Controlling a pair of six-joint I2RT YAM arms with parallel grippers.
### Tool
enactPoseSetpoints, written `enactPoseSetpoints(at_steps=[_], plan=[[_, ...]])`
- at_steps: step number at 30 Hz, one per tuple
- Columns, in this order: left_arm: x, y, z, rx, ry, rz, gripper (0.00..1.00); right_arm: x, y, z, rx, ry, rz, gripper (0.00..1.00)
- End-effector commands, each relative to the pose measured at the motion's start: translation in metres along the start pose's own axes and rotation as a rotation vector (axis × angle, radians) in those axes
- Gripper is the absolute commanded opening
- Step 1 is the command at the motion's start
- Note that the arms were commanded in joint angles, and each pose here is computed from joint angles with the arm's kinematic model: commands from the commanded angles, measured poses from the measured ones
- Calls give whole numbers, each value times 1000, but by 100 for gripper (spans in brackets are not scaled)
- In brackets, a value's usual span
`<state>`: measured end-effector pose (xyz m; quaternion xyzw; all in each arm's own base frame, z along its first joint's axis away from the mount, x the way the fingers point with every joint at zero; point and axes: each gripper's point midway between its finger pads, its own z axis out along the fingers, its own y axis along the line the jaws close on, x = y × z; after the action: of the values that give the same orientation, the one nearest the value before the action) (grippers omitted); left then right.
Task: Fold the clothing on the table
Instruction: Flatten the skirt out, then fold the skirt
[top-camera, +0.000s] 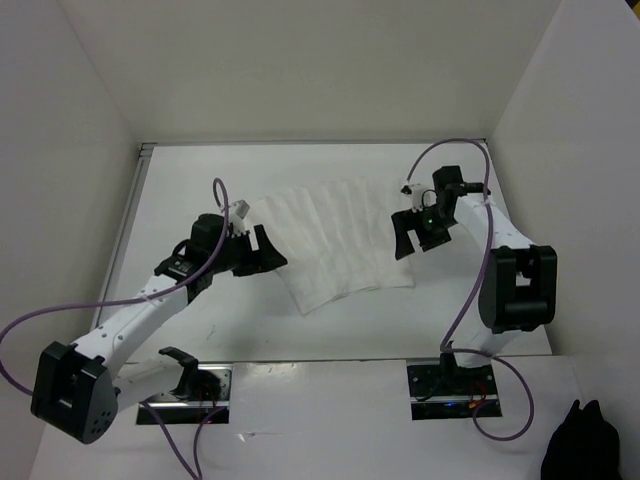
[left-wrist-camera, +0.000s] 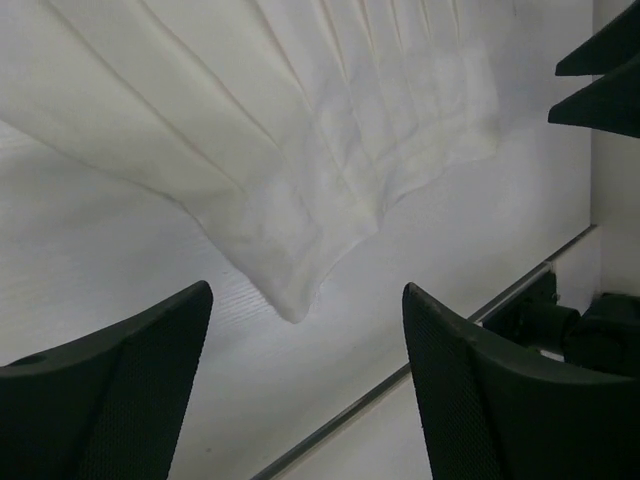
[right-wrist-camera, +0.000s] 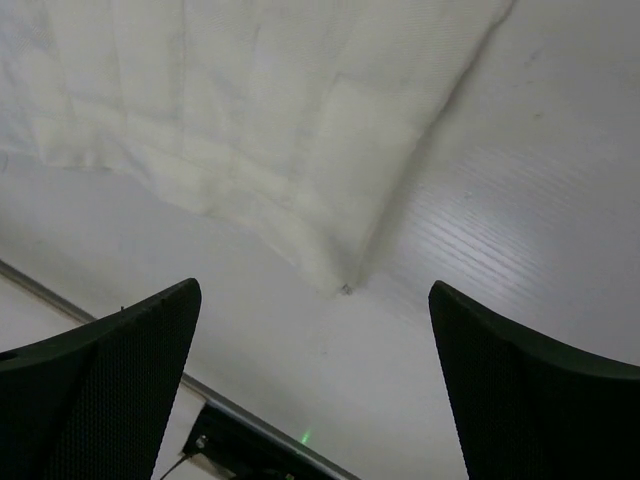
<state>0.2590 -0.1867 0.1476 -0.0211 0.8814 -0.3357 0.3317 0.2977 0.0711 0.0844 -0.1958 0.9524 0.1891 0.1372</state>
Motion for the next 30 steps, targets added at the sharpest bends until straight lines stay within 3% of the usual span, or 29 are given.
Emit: enactPoseSetpoints(at_steps=[1,5,7,9,15,18,27,30], plan=[[3,-10,14,49,27,-104,83,-35,-22,-31,190,-143,13,99],[40,-1,43,-9,157,-182,60,-11,-25,-7,155,-26,47,96],[53,1,50,-44,216,-231,56,9,-19,1,103,56,55,94],[66,-6,59,-44,280,-253,56,22,-16,8,77,110,77,92],[98,-15,65,-62,354,-344,69,35,-11,18,50,137,121,89],[105,-11,71,-71,377,-351,75,42,-13,29,35,179,139,80],[132,4,101,-144,541,-358,71,57,-22,49,58,280,199,76],[132,6,97,-170,532,-373,69,58,-24,48,68,283,198,58]])
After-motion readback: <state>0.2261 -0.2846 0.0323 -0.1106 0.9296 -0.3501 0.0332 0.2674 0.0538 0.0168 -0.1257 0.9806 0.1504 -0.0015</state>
